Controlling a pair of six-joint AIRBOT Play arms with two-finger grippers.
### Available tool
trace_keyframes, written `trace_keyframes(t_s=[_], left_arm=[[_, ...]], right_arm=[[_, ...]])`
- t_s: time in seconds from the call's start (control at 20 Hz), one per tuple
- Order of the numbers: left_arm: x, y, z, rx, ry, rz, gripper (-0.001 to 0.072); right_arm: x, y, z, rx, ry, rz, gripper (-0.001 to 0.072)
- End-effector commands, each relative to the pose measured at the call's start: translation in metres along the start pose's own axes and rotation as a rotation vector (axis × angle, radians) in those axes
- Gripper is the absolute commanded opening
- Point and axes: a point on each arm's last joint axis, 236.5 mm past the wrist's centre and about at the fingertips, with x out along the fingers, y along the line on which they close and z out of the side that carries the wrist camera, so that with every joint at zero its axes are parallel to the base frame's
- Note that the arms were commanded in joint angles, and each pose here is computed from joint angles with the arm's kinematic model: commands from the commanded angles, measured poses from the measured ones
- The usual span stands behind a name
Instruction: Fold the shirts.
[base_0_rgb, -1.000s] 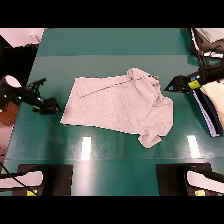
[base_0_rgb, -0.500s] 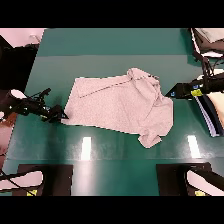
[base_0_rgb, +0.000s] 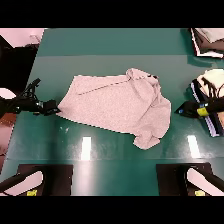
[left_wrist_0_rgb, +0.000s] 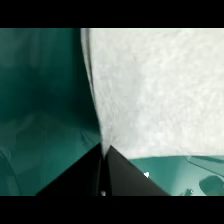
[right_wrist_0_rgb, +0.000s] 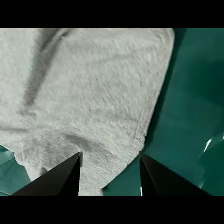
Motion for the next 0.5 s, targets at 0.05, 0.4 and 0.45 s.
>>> trace_keyframes(t_s=[0.05, 0.4, 0.45], left_arm=[[-0.01, -0.009, -0.004, 0.014, -0.001, -0.014, 0.0022], [-0.01, -0.011, -0.01, 0.014, 0.024, -0.022, 0.0021], [-0.01, -0.01, -0.01, 0.013, 0.024, -0.021, 0.0021]], right_arm=[[0.046, -0.028, -0.039, 0.155, 0.082, 0.055, 0.0405], [0.078, -0.023, -0.03, 0.248, 0.064, 0.165, 0.0394], [0.079, -0.023, -0.033, 0.249, 0.076, 0.169, 0.033]])
